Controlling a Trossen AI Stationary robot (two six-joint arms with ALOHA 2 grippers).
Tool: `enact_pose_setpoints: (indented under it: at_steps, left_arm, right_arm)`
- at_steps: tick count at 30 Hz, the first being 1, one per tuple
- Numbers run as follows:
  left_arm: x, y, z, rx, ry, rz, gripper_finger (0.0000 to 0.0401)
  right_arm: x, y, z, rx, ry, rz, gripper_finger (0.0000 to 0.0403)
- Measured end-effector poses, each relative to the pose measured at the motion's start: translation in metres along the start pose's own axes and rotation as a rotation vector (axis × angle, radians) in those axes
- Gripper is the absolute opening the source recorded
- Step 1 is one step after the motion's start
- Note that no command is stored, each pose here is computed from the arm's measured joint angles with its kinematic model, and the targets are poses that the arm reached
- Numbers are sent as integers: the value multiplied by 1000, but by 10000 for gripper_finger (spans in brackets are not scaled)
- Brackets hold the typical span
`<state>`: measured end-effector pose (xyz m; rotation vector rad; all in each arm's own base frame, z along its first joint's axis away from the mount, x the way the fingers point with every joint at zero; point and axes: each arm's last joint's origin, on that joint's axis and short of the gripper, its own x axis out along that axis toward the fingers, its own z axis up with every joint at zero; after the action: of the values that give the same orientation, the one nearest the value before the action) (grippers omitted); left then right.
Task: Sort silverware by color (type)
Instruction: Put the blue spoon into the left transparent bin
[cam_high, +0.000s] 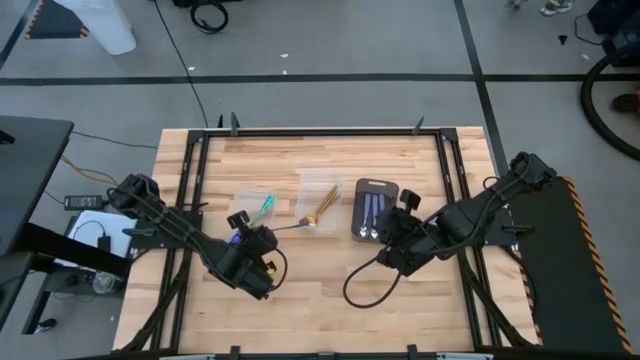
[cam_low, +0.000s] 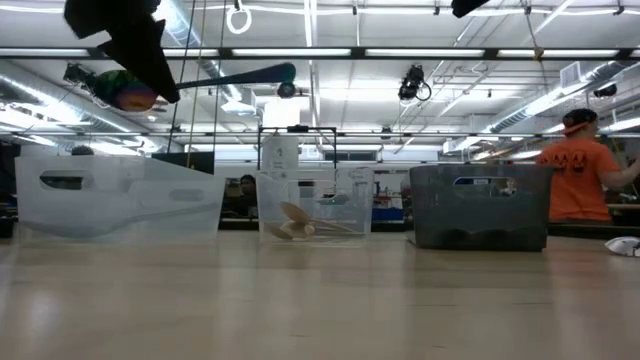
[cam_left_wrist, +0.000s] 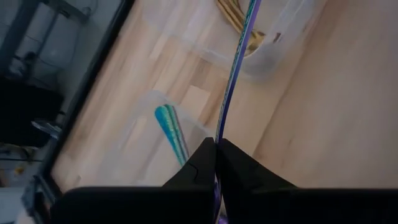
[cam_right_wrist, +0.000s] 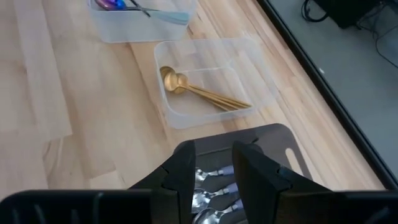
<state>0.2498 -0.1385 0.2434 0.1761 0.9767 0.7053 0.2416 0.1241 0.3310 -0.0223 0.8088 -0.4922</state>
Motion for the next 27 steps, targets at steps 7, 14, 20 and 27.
enact_pose_setpoints:
  at_steps: [7, 14, 20, 27]
  left_arm:
    - [10, 1, -19, 28, 1, 67, 16]
    - [16, 9, -31, -11, 11, 89, 16]
    - [11, 30, -38, -92, -14, 62, 15]
    - [10, 49, -48, -204, -52, -9, 14]
  right_arm:
    - [-4, 4, -3, -4, -9, 14, 115]
    - [-5, 4, -3, 2, -11, 16, 115]
    - [-5, 4, -3, 3, -12, 16, 115]
    - [-5, 5, -3, 8, -16, 19, 115]
